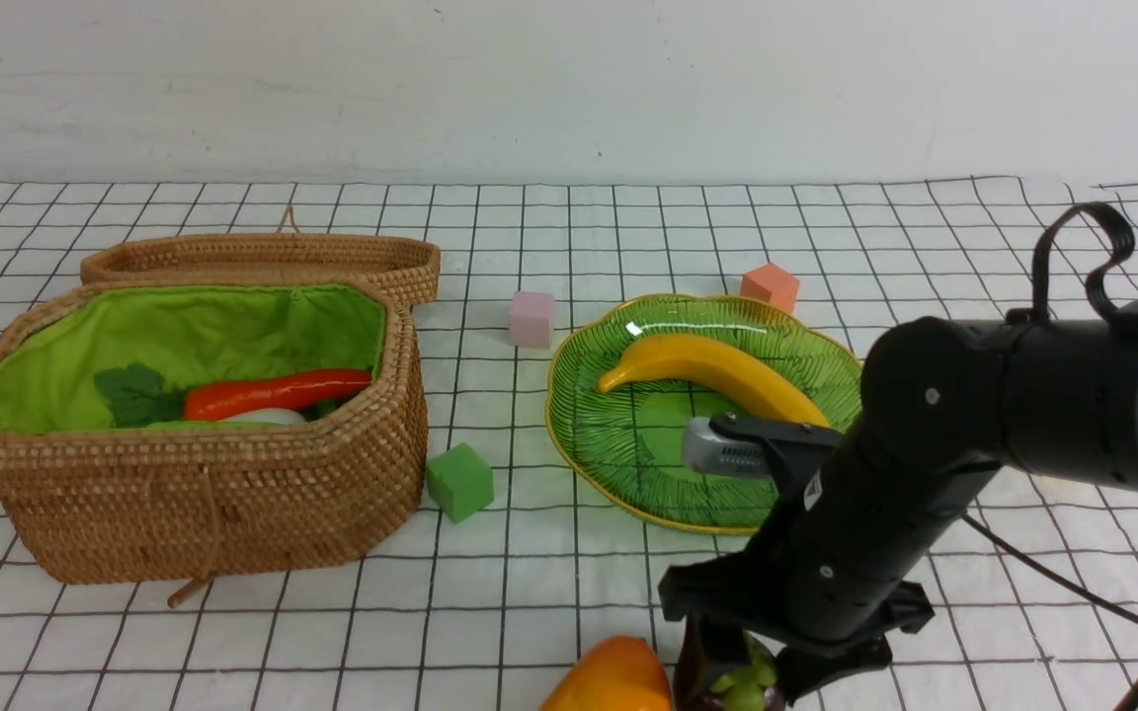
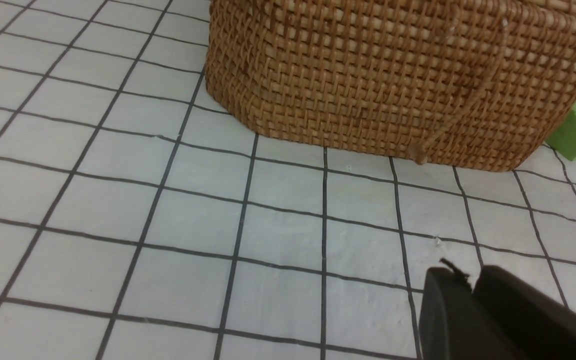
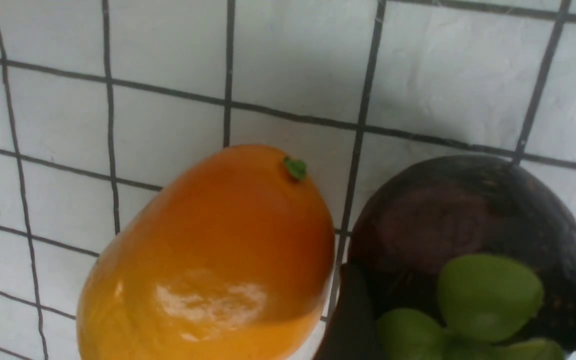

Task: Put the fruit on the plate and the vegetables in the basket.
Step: Use the right arm to grab a mangosteen and put it into the right plate

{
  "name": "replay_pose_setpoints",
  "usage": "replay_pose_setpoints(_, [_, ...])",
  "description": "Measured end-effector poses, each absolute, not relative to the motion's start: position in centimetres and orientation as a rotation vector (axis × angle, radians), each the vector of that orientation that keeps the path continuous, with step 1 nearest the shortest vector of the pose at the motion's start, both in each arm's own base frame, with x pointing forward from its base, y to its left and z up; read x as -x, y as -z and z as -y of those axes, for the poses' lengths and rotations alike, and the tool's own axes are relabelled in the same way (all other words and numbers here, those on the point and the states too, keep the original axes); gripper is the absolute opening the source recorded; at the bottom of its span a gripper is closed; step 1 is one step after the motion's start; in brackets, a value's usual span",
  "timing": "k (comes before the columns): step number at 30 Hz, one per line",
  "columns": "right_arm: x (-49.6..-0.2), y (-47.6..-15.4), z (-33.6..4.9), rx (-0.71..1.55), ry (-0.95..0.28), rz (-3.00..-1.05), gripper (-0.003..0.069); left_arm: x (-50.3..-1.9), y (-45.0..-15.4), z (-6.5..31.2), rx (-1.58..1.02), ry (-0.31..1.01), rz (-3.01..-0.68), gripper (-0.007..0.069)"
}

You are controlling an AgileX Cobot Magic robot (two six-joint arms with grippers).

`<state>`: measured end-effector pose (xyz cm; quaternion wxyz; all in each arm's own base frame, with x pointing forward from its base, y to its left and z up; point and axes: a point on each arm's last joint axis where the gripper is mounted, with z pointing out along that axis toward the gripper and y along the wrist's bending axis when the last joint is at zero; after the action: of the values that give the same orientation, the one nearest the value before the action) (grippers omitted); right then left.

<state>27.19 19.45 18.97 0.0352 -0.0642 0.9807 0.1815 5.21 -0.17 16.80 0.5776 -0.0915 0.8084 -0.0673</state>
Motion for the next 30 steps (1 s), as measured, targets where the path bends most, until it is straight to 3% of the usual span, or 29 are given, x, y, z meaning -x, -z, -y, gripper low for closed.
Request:
replay_pose_setpoints(8, [-28.5, -20.7, -16.7, 0.094, -0.572, -2.968, 0.0533, -5.2, -16.8, 0.2, 0.214, 0.157, -1.891, 0.0071])
replay_pose_setpoints(13, [-32.0, -25.3, -14.7, 0.018, -0.625, -2.758, 0.0532, -5.2, -16.8, 0.2, 0.214, 0.157, -1.891, 0.0071])
replay_pose_setpoints(17, [-35.5, -26.5, -15.3, 0.039, -0.628, -2.599, 0.0532, -5.2, -16.8, 0.2, 0.214, 0.157, -1.891, 0.0073])
replay_pose_setpoints(20, [-37.7, -25.6, -16.1, 0.042, -0.627, -2.569, 0.0532, -5.2, -16.8, 0.2, 0.214, 0.157, -1.891, 0.0076])
replay_pose_setpoints(26, [-42.1, -20.5, -17.8, 0.034, -0.621, -2.657, 0.0532, -5.2, -16.8, 0.2, 0.214, 0.157, -1.891, 0.0082])
replay_pose_setpoints(30, [-42.7, -20.0, -18.0, 0.037, -0.624, -2.664, 0.0532, -5.2, -16.8, 0.2, 0.214, 0.157, -1.891, 0.0085])
